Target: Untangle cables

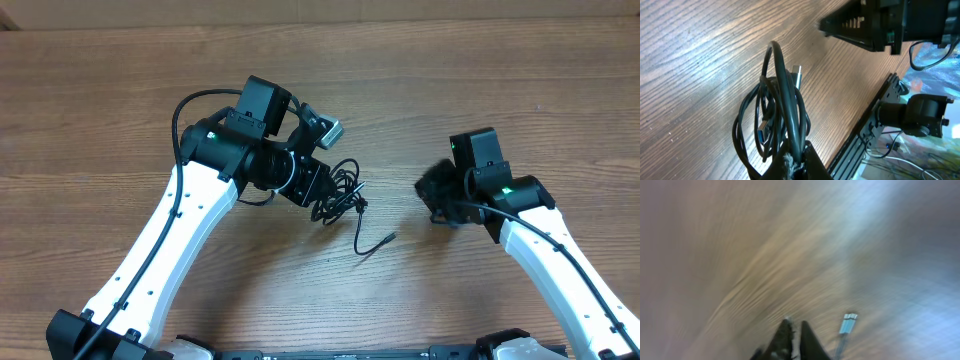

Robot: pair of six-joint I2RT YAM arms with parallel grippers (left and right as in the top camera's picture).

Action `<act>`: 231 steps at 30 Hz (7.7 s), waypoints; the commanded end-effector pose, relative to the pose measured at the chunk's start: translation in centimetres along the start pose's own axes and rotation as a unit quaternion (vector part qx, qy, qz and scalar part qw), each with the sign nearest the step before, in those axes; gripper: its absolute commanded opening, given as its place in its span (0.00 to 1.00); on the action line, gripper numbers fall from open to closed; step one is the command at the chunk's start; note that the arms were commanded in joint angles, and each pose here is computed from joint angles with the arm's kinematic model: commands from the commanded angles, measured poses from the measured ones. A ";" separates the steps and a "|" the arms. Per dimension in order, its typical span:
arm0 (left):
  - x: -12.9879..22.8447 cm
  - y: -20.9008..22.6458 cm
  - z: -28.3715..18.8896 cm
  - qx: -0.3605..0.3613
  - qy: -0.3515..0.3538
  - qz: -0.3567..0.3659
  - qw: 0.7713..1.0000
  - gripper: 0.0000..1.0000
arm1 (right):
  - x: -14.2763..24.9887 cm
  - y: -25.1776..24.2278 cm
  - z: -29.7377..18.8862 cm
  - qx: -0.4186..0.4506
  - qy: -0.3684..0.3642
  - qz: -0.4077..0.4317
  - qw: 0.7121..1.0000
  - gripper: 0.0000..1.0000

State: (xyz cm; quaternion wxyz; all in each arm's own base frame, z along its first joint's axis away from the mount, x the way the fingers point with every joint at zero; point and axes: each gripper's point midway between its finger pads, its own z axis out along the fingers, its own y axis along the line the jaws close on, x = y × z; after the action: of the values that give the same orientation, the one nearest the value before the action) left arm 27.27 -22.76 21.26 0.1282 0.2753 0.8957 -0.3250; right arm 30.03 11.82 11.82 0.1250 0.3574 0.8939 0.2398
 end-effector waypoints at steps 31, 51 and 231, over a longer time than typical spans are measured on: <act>-1.0 -3.2 -1.1 0.086 -0.027 0.048 0.995 0.04 | 9.8 6.7 0.1 -0.149 0.025 -0.670 0.726 0.37; 0.0 5.0 -4.5 -0.017 -0.042 -0.064 0.997 0.04 | 4.5 5.9 0.4 -0.076 -0.028 -0.492 0.867 0.04; -4.7 -8.6 -8.6 0.346 -0.147 0.113 0.920 0.04 | 7.5 14.4 -6.4 -0.388 0.100 -0.362 0.842 0.74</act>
State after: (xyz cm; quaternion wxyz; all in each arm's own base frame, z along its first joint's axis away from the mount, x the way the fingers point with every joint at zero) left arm 26.77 -24.19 32.18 0.1903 0.3337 0.7063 -0.5947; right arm 30.58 23.85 24.03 0.2554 -0.1126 0.8024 0.5274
